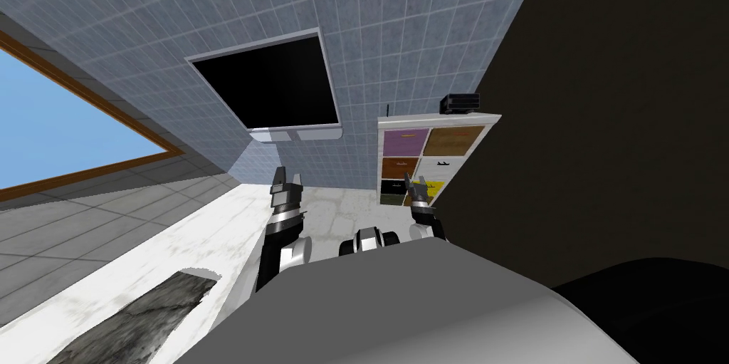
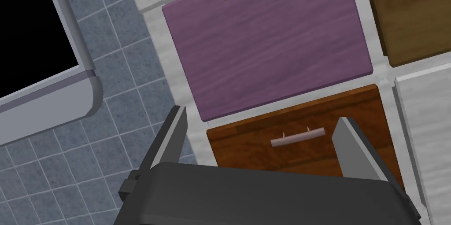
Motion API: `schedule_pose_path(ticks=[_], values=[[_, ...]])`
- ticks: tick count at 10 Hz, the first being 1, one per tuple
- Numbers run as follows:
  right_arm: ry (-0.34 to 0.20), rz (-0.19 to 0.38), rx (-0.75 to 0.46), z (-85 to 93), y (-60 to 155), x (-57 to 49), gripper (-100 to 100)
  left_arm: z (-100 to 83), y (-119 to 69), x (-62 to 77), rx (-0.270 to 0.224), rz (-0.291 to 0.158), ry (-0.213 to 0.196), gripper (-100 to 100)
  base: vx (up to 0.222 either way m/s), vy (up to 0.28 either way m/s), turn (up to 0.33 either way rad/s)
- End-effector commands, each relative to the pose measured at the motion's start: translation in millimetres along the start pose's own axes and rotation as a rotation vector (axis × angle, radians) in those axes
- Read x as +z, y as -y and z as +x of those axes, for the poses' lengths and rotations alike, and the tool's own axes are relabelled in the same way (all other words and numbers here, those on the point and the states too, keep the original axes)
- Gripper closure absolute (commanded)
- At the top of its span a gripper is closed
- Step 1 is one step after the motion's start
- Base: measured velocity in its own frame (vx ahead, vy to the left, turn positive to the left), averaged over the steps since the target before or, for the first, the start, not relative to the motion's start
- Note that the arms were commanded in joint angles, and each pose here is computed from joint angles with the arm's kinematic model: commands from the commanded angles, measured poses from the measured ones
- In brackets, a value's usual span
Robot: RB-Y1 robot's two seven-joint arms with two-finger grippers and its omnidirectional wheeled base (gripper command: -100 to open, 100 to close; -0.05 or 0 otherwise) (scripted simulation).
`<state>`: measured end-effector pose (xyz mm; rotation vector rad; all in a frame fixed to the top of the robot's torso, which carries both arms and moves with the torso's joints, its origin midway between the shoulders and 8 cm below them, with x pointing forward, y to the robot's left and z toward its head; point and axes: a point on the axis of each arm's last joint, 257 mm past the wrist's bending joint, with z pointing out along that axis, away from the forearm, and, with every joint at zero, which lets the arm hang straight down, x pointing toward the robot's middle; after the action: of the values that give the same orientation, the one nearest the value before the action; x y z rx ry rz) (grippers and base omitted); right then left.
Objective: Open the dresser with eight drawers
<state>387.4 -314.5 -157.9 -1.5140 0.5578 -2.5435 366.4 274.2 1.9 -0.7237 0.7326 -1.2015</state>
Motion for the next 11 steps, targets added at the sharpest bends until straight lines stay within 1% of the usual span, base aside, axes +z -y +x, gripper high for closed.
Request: schedule_pose_path(ticks=[1,2,3,4,6,7,8,9,11], values=[[0.002,-0.011,0.069,-4.0,-3,-1.2,-100,0.0,0.0,0.0,0.000,0.000,0.000,0,0.009,-0.003,0.000],[0.008,-0.036,0.129,-12.0,-10,-2.8,-100,0.0,0.0,0.0,0.000,0.000,0.000,0,0.019,-0.007,0.097],[0.007,-0.036,0.155,-12.0,-10,-2.8,-100,0.0,0.0,0.0,0.000,0.000,0.000,0,0.021,-0.009,0.081],[0.012,-0.061,0.204,-20.1,-16,-4.2,-100,0.0,0.0,0.0,0.000,0.000,0.000,0,0.032,-0.012,0.135],[0.011,-0.061,0.247,-20.1,-16,-4.2,-100,0.0,0.0,0.0,0.000,0.000,0.000,0,0.020,-0.013,0.021],[0.014,-0.086,0.301,-28.1,-23,-5.6,-100,0.0,0.0,0.0,0.000,0.000,0.000,0,0.022,-0.012,0.107],[0.013,-0.086,0.327,-28.1,-23,-5.6,-100,0.0,0.0,0.0,0.000,0.000,0.000,0,0.025,-0.017,0.069],[0.015,-0.112,0.374,-35.9,-29,-6.9,-100,0.0,0.0,0.0,0.000,0.000,0.000,0,0.034,-0.021,0.131],[0.013,-0.112,0.411,-35.9,-29,-6.9,-100,-0.1,0.0,0.0,0.000,0.000,0.000,0,0.025,-0.020,0.019]])
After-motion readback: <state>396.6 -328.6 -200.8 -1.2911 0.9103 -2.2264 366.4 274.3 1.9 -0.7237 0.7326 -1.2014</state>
